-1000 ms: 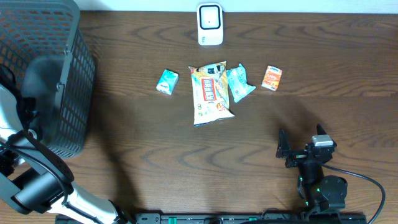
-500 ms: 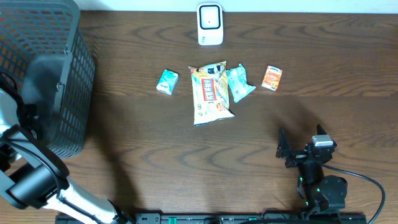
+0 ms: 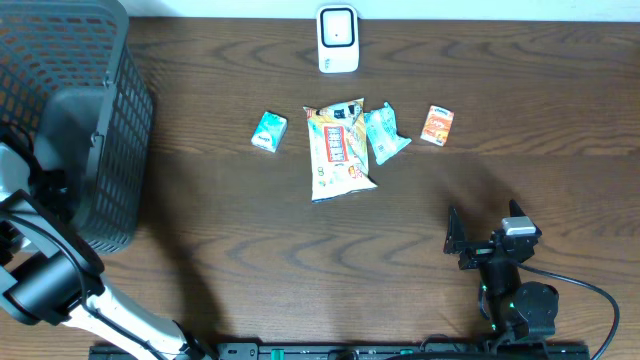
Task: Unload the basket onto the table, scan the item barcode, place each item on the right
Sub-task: 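Reach the left gripper into the basket and grasp the green Zam-Buk tin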
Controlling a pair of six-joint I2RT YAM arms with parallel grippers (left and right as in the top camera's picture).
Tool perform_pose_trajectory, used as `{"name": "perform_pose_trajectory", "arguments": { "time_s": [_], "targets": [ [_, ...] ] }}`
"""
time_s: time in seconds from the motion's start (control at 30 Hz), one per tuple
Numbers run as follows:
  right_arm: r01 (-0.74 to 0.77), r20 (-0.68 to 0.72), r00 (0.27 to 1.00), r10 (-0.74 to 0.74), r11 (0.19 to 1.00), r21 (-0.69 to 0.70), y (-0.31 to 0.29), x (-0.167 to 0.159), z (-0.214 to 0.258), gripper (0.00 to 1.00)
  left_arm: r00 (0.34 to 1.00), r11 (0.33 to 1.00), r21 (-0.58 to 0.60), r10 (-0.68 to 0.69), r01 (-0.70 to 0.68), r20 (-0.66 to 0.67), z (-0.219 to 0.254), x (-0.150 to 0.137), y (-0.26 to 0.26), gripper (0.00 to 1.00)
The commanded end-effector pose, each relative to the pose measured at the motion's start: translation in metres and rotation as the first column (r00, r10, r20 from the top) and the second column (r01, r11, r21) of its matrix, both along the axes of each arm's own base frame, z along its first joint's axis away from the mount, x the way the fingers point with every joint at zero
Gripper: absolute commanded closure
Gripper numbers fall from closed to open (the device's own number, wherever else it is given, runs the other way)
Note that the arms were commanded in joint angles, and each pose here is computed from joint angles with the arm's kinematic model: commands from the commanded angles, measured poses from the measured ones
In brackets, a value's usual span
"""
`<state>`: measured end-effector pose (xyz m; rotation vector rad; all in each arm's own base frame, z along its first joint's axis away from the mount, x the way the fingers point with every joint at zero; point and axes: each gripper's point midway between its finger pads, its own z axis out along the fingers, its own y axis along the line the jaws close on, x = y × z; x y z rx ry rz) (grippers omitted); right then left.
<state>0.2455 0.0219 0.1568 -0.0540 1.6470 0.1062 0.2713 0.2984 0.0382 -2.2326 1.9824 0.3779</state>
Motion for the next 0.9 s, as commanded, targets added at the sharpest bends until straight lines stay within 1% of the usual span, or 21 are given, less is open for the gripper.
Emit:
{"name": "perform_pose_trajectory", "arguments": {
  "time_s": [0.0,0.17,0.37,0.5,0.6,0.73,0.8,0.87],
  "targets": [
    [0.015,-0.006,1.000,-0.015,1.000,0.006,-0.003,0.000,-0.002,0.01,0.999,0.999,-0.024,0.030,-0.031,-0.011,-0.010,-0.010,0.004,0.14],
    [0.015,-0.006,1.000,-0.015,1.000,0.006,-0.003,0.000,-0.002,0.01,1.000,0.999,-0.049,-0.008,0.009,0.020,-0.011,-0.004,0.003,0.14],
    [0.015,-0.006,1.000,-0.015,1.000,0.006,-0.003,0.000,-0.002,0.01,1.000,0.999,-0.052,-0.012,0.013,0.017,-0.012,-0.004,0.002,0.16],
    [0.015,-0.006,1.000,-0.015,1.000,0.006,-0.003,0.000,-0.002,0.01,0.999,0.997,-0.063,-0.040,0.040,0.003,-0.018,-0.004,0.002,0.16],
    [0.015,-0.006,1.000,-0.015,1.000,0.006,-0.003,0.000,-0.002,0.01,0.998,0.995,-0.077,-0.060,0.058,-0.014,-0.026,-0.005,0.001,0.19],
    [0.015,-0.006,1.000,-0.015,1.000,0.006,-0.003,0.000,-0.002,0.01,0.998,0.995,-0.083,-0.060,0.058,-0.020,-0.028,-0.006,0.000,0.33],
    [0.015,-0.006,1.000,-0.015,1.000,0.006,-0.003,0.000,-0.002,0.01,0.998,0.996,-0.075,-0.059,0.057,-0.024,-0.026,-0.007,0.002,0.35],
    [0.015,-0.006,1.000,-0.015,1.000,0.006,-0.003,0.000,-0.002,0.01,0.997,0.996,-0.062,-0.066,0.063,-0.035,-0.025,-0.008,0.004,0.40]
  ]
}}
